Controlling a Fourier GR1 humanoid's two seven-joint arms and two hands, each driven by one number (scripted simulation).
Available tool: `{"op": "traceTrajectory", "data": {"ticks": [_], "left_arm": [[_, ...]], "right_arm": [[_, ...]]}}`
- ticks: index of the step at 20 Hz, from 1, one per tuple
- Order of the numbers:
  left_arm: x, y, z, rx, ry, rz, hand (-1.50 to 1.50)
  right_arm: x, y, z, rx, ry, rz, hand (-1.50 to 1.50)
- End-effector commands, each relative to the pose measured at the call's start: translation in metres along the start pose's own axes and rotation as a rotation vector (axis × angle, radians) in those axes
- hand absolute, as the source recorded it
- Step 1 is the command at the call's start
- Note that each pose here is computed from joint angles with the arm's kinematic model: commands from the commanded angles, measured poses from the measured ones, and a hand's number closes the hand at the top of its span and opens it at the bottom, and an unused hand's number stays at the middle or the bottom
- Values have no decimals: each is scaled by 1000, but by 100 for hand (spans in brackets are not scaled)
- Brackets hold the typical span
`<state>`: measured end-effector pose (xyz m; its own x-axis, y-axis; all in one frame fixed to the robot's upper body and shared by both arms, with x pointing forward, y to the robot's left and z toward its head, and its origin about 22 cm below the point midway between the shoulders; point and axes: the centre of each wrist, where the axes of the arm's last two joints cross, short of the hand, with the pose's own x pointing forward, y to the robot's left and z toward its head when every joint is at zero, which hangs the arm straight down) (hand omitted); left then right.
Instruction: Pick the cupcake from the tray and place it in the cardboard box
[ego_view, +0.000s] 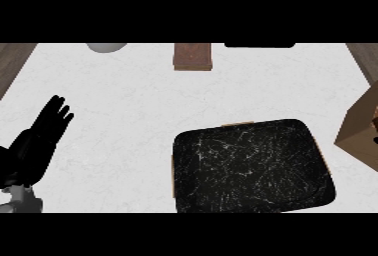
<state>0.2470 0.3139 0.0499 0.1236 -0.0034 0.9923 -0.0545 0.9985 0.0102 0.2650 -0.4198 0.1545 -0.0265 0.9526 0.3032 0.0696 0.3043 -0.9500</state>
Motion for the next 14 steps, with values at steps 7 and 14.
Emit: {"op": "traceTrajectory", "data": {"ticks": [7,14], "left_arm": [[-5,10,9,7,-7,-7,0],[7,13,2,-6,1,-8,0]], "right_arm": [[-47,50,1,123,17,-103,-150],[-55,47,-2,-171,28,-553,-150]]}}
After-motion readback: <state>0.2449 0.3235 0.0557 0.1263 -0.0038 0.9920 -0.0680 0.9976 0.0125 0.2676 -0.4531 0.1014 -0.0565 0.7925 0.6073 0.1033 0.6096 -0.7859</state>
